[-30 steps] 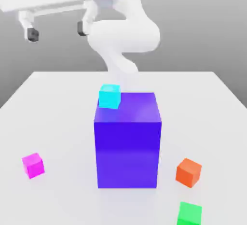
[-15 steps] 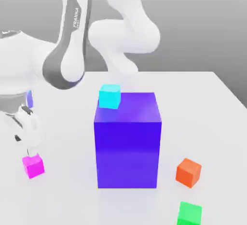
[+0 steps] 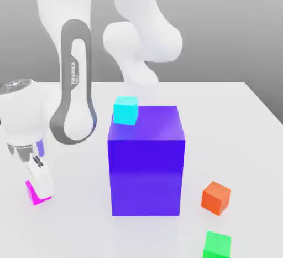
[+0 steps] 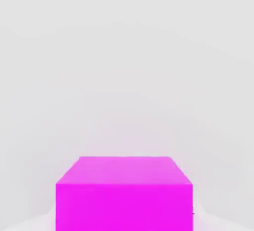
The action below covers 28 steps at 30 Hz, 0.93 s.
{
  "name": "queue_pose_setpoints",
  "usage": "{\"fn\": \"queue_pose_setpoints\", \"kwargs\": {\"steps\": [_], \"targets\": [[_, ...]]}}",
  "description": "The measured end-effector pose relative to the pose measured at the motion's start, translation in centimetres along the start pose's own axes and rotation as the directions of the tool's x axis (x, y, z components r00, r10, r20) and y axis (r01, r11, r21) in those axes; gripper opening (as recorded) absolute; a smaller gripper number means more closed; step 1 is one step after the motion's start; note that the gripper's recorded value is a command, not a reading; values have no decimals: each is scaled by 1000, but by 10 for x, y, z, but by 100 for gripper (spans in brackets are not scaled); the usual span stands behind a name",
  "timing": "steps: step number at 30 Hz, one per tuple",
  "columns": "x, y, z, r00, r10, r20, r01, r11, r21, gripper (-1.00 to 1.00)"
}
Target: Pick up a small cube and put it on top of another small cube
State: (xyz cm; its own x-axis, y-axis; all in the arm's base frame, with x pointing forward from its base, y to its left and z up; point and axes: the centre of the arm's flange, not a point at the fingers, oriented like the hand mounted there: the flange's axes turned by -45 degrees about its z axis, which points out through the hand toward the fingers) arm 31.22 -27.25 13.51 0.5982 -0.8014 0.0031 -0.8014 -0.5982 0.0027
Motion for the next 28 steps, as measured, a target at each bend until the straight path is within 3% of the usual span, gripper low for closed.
{"fn": "queue_pose_setpoints", "kwargs": {"steps": [6,12,18,24,25,28], "targets": [[0,0,-49,1000,1,1,-1,1000,2,-100],[-19,-128,-69,889,-457,4,457,889,6,-100],[-90,-259,-86,547,-837,3,837,547,8,-100],[-193,-367,-71,79,-997,0,997,79,4,-100],[-211,-385,-57,-4,-1000,0,1000,-4,3,100],[-211,-385,-57,-4,-1000,0,1000,-4,3,100]]}}
